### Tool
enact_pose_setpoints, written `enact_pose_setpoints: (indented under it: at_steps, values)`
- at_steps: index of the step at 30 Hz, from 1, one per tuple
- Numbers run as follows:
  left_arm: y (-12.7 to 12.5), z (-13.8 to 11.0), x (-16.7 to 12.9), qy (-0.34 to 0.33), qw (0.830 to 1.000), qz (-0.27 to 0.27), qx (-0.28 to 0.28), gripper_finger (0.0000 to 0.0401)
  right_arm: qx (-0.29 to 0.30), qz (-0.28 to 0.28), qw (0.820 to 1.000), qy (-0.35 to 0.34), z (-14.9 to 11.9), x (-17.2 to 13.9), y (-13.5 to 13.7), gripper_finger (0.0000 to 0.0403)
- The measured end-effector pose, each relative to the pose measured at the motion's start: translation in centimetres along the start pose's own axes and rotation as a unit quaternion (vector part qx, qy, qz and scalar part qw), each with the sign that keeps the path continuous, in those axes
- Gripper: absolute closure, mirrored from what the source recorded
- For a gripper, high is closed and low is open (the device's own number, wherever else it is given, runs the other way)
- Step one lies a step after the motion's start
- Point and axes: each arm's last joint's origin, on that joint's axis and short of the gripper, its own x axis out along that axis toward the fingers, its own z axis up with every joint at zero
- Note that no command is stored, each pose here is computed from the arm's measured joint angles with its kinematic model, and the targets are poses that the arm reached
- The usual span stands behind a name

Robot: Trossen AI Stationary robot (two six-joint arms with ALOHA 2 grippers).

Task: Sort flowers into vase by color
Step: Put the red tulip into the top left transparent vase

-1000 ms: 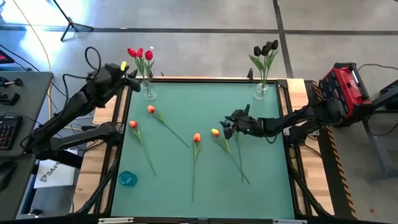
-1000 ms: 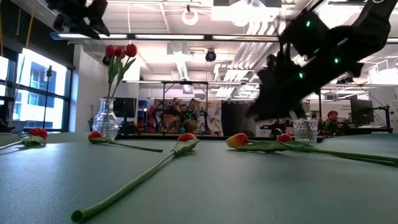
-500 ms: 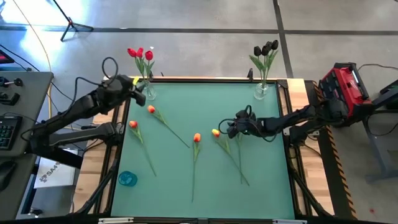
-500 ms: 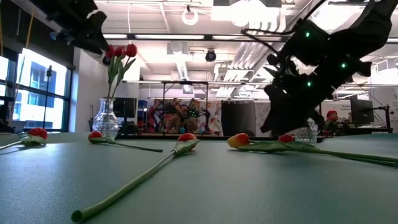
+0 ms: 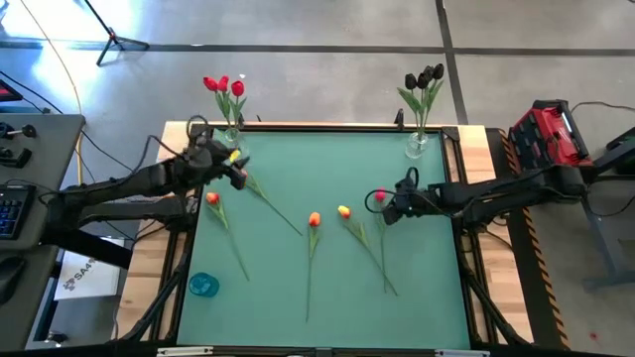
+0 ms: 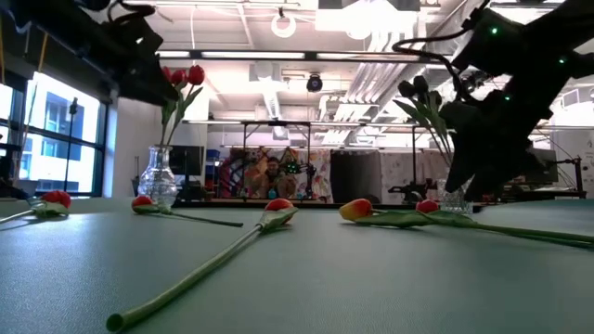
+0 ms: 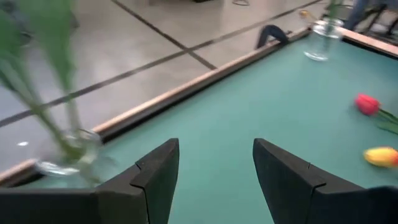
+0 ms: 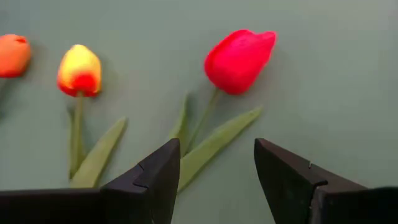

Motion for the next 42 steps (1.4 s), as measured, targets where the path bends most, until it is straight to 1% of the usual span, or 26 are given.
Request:
enact_pose_setpoints:
  at_steps: [5,8,11,17,24,28,30,33,34,35,37,40,42]
  values:
    - [-1.2,-2.2,1.0,-0.008,0.999,-0.039,-0.009,0.0206,0.002,0.033,0.999,-0.02,0.4,0.1,0.7,0.021]
    - [-1.7,-3.2,1.5,-0.009,0.999,-0.051,-0.017,0.0206,0.007,-0.003,0.999,-0.038,0.7,0.7,0.3,0.0216]
    - [-2.1,-3.5,1.8,-0.004,0.998,-0.053,-0.015,0.0206,0.02,-0.016,0.999,-0.029,1.0,1.7,0.1,0.0232]
    - [-2.8,-4.3,2.7,0.022,0.999,-0.035,-0.008,0.0206,0.004,-0.004,1.0,-0.002,0.9,3.6,0.4,0.0268]
    - [-4.4,-4.6,4.0,0.02,0.999,-0.048,-0.007,0.0206,0.004,-0.024,1.0,0.002,1.0,4.8,0.1,0.0289]
    - [-5.2,-4.9,4.8,0.015,0.998,-0.055,-0.008,0.0206,-0.012,-0.017,1.0,-0.005,1.3,5.2,0.2,0.0316]
    - [-5.7,-5.1,5.3,0.016,0.998,-0.064,-0.008,0.0206,-0.02,-0.005,1.0,-0.005,1.4,5.3,0.3,0.0339]
    - [-6.5,-5.5,6.1,0.033,0.993,-0.111,-0.01,0.0206,-0.028,0.022,0.999,-0.016,1.7,5.3,0.7,0.038]
    - [-6.7,-5.6,6.4,0.035,0.991,-0.128,-0.011,0.0206,-0.029,0.034,0.999,-0.029,1.9,5.3,0.9,0.0391]
    - [-7.0,-5.7,6.6,0.036,0.989,-0.142,-0.011,0.0206,-0.032,0.048,0.997,-0.047,2.1,5.3,1.3,0.0396]
    - [-7.5,-5.8,7.1,0.034,0.986,-0.164,-0.015,0.0206,-0.033,0.085,0.992,-0.085,2.7,5.0,2.1,0.0393]
    - [-8.2,-5.9,7.7,0.025,0.98,-0.198,-0.023,0.0206,-0.059,0.145,0.976,-0.153,3.7,4.4,3.5,0.0384]
    - [-8.6,-5.8,8.1,0.012,0.975,-0.222,-0.021,0.0206,-0.088,0.191,0.954,-0.212,4.4,3.6,4.6,0.0385]
